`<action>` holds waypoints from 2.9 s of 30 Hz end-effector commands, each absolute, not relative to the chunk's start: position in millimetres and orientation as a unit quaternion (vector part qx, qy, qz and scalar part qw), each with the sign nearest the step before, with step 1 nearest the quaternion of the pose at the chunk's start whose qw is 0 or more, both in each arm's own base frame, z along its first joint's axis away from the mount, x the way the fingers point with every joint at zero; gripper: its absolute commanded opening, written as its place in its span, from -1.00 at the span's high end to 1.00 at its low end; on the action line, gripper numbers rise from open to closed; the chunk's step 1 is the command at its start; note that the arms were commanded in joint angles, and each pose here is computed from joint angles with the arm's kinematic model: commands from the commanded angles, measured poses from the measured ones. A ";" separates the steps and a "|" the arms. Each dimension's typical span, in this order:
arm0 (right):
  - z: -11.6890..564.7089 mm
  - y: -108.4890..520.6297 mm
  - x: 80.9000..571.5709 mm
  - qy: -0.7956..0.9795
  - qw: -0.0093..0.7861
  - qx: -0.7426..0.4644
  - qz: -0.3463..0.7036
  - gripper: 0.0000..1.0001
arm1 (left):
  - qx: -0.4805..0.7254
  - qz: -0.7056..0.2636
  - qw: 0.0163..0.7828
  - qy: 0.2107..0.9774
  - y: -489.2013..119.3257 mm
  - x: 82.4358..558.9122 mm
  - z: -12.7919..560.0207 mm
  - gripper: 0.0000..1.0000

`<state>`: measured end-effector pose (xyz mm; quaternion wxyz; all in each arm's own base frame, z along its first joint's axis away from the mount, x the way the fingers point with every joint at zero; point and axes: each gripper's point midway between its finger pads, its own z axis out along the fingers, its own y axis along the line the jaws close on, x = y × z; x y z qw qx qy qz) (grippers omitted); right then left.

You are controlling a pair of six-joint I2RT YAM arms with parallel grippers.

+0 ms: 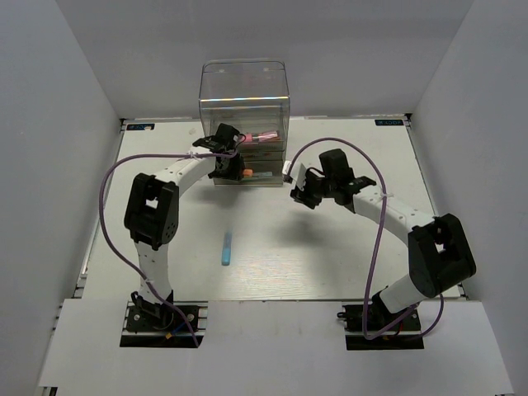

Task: Sort the stationery into containers
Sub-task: Place the pen in the drawer, then pick up the pen from the center of the board.

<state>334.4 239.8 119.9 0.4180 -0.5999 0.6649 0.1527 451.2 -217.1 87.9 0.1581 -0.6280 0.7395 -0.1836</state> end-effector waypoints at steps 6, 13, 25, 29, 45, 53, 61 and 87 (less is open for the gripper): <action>129.9 236.0 331.5 0.657 0.434 -0.595 0.160 -0.02 | -0.622 -0.214 0.171 0.734 -227.4 460.6 119.1 -0.27; 128.5 241.7 326.1 0.644 0.425 -0.610 0.181 -0.01 | -0.604 -0.253 0.189 0.732 -232.7 467.2 147.3 -0.33; 128.3 283.9 251.3 0.363 0.372 -0.798 0.306 0.41 | -0.454 -0.355 0.259 0.775 -237.5 425.4 189.5 0.97; 116.0 303.8 243.3 0.318 0.355 -0.829 0.292 -0.16 | -0.403 -0.350 0.300 0.790 -206.3 380.0 172.8 0.95; 71.0 424.6 206.0 0.138 0.273 -0.924 0.231 -0.36 | -0.435 -0.226 0.385 0.782 -79.6 223.0 134.1 -0.65; 42.5 445.3 200.4 0.115 0.224 -0.945 0.208 -0.23 | -0.454 -0.204 0.397 0.771 -58.7 201.1 131.3 -0.65; 11.0 436.5 202.8 0.128 0.169 -0.958 0.193 -0.11 | -0.469 -0.208 0.409 0.754 -47.3 187.8 133.9 -0.65; 87.2 362.0 259.8 0.475 0.272 -0.817 0.179 1.00 | -0.455 -0.263 0.386 0.758 -75.2 201.7 124.4 -0.65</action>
